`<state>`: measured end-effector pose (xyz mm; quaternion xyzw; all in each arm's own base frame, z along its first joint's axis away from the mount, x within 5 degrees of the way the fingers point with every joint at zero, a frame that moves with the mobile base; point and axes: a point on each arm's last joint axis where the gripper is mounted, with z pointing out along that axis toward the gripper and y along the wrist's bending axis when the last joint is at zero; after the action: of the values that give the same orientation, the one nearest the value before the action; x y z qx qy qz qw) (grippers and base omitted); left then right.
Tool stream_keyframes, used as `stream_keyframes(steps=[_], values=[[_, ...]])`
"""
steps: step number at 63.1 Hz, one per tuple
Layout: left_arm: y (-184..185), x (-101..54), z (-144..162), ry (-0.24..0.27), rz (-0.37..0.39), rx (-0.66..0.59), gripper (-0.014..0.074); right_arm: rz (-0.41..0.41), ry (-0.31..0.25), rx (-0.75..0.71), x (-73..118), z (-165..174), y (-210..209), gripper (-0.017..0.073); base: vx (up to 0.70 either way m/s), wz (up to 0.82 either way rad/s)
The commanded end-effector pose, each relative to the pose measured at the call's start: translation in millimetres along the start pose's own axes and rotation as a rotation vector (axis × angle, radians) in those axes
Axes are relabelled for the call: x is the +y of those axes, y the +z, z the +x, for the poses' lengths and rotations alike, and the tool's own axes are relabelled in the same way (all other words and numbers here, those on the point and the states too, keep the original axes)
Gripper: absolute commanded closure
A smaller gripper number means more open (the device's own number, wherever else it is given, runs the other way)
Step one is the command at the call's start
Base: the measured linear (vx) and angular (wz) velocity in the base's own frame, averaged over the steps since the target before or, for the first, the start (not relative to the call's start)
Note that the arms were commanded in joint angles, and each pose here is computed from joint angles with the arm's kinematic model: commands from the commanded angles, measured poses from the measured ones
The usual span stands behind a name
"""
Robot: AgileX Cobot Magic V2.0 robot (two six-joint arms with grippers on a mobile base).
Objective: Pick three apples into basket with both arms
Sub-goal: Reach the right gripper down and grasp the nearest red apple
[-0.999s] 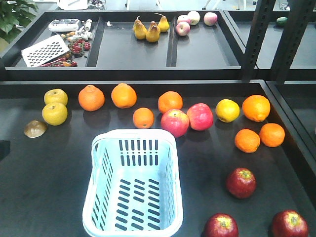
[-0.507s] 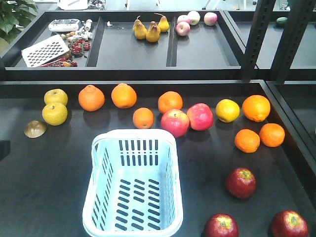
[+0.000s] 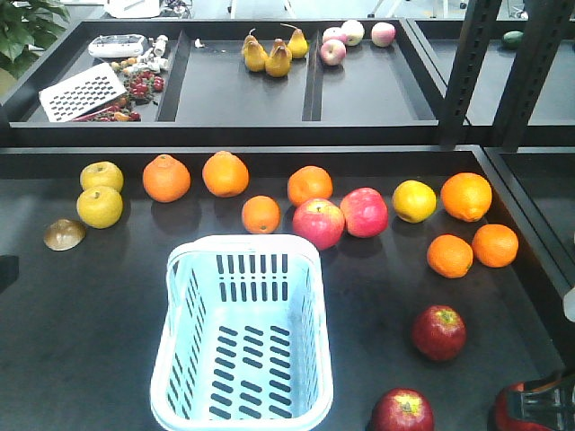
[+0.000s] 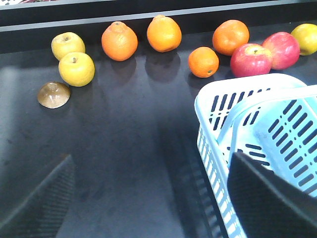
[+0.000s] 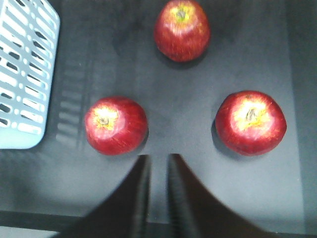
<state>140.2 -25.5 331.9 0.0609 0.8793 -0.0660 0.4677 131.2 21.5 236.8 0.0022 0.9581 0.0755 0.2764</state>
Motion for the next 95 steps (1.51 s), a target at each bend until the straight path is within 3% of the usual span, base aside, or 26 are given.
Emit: stream_keyframes(steps=[1, 11, 18, 41, 48, 57, 88, 95], values=[[-6, -0.4, -13, -0.014, 0.001, -0.091, 0.0006, -0.003, -0.018, -0.077, 1.6, -13, -6, 0.0282, 0.00, 0.00], [-6, -0.4, -13, -0.014, 0.001, -0.091, 0.0006, -0.004, -0.017, -0.080, 1.8, -13, -6, -0.0030, 0.00, 0.00], [-6, -0.4, -13, -0.014, 0.001, -0.091, 0.0006, -0.005, -0.050, -0.087, 2.1, -15, -6, -0.0171, 0.00, 0.00], [-6, -0.4, -13, -0.014, 0.001, -0.091, 0.0006, -0.112, -0.198, 0.114, 19.4, -42, 19, -0.0132, 0.00, 0.00], [-6, -0.4, -13, -0.014, 0.001, -0.091, 0.0006, -0.142, -0.264, 0.185, 33.3, -39, 37, -0.0128, 0.00, 0.00], [-6, -0.4, -13, -0.014, 0.001, -0.091, 0.0006, -0.157, -0.309, 0.189, 50.2, -41, 62, -0.0125, 0.00, 0.00], [-6, -0.4, -13, -0.014, 0.001, -0.091, 0.0006, -0.112, -0.261, 0.361, 53.5, -25, 150, -0.0105, 0.00, 0.00], [-6, -0.4, -13, -0.014, 0.001, -0.091, 0.0006, -0.108, -0.228, 0.358, 53.6, -23, 161, -0.0097, 0.00, 0.00]])
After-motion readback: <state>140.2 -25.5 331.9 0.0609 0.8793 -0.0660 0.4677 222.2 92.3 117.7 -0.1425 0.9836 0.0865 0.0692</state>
